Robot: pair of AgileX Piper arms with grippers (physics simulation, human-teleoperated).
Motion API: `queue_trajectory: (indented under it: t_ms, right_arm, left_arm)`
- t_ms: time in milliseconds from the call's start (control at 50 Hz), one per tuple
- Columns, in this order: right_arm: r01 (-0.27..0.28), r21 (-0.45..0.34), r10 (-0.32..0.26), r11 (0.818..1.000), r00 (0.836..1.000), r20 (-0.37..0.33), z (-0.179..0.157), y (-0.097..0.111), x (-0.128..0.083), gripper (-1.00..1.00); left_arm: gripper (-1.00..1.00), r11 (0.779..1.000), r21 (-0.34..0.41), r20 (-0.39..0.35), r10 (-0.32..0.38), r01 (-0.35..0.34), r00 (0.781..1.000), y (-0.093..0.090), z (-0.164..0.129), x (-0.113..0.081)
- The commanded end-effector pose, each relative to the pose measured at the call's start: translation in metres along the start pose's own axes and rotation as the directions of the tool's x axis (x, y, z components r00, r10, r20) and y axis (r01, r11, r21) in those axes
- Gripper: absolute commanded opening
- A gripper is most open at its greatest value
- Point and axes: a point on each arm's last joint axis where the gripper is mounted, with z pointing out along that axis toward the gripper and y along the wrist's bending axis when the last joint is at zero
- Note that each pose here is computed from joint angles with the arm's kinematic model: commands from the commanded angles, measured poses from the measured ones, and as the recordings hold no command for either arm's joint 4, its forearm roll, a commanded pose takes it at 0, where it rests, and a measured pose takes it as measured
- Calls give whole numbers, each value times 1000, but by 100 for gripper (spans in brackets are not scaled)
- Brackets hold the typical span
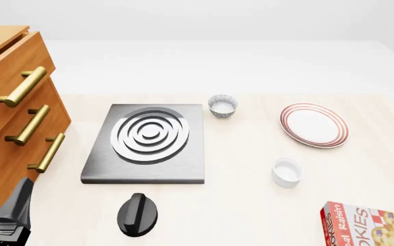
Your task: Pick the akita bowl next to the cookies box and place it on the plate.
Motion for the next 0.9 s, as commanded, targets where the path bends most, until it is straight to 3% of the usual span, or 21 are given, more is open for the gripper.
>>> queue_trajectory:
  t_ms: [20, 900]
  right_arm:
    - [5, 7, -5, 1000, 1000, -15, 16, -5, 6, 100]
    - [48, 5, -47, 999, 994, -97, 72, -6, 45, 100]
  left_arm:
    - [100, 1000, 0, 0, 0, 0, 1000, 0, 0, 0]
    - [100, 1000, 0, 0, 0, 0, 1000, 0, 0, 0]
